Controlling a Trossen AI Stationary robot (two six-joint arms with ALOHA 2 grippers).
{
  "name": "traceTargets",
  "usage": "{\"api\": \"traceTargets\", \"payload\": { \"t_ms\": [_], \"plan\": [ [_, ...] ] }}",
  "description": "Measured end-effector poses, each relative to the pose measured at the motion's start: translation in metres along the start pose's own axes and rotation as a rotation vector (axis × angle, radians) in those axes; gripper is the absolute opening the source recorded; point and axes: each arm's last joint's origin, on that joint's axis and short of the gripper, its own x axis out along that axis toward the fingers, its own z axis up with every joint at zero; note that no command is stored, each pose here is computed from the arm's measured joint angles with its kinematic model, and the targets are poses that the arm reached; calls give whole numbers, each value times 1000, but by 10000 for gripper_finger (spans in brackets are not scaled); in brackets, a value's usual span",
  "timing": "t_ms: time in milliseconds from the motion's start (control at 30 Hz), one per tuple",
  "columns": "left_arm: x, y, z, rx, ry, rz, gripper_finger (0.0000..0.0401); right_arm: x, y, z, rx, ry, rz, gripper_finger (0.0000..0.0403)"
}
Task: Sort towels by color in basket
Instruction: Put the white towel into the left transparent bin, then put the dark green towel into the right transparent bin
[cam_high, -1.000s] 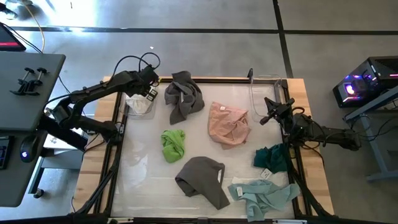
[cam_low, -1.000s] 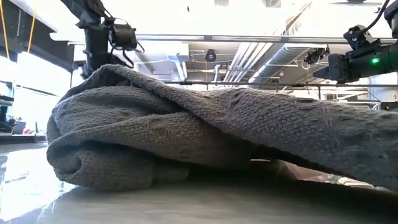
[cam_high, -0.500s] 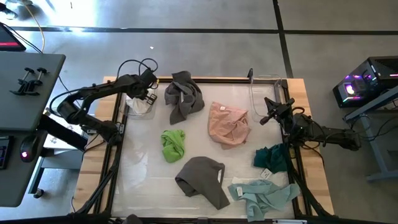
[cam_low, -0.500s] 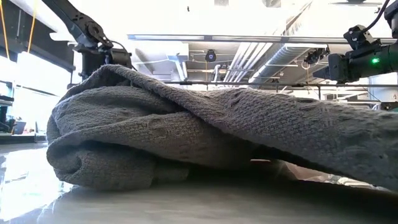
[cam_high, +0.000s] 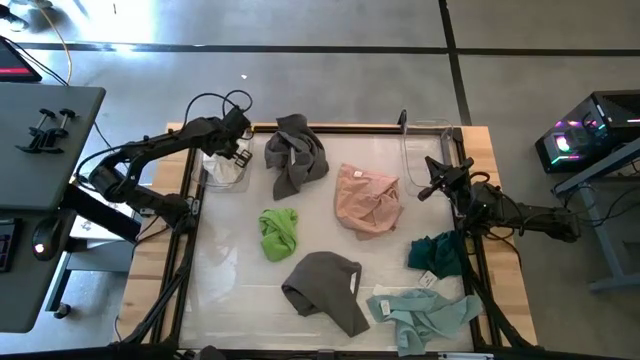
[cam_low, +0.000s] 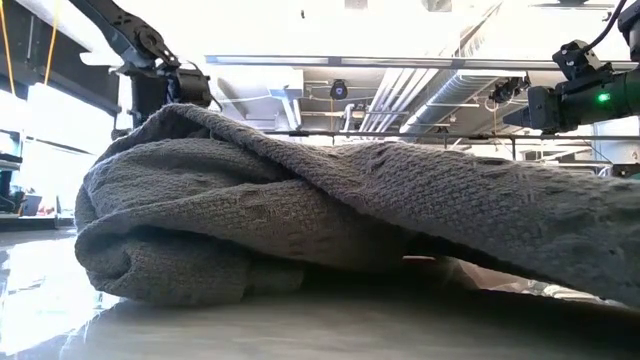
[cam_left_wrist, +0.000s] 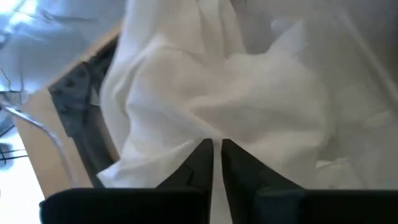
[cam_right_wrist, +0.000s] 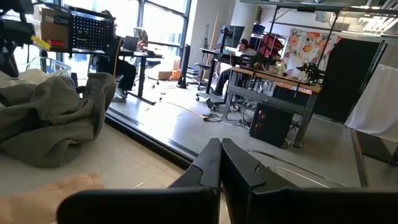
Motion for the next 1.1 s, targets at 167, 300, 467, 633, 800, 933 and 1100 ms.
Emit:
{"api": "traceTargets", "payload": {
  "t_ms": [167,300,467,633,800,933,1100],
  "plan": [
    [-21,5,-1,-16,-61,-10,71,0,0,0,0,0,0,0],
    [-41,8,-6,-24,-142,-32,94,0,0,0,0,0,0,0],
    [-68,7,-15,-51,-263,-78,101,0,0,0,0,0,0,0],
    [-95,-1,-27,-43,-393,-154,101,0,0,0,0,0,0,0],
    [-116,-14,-41,-15,-575,-272,101,0,0,0,0,0,0,0],
    [-130,-25,-53,16,-698,-378,101,0,0,0,0,0,0,0],
    [-141,-43,-70,22,-812,-547,101,0,0,0,0,0,0,0]
  ]
}}
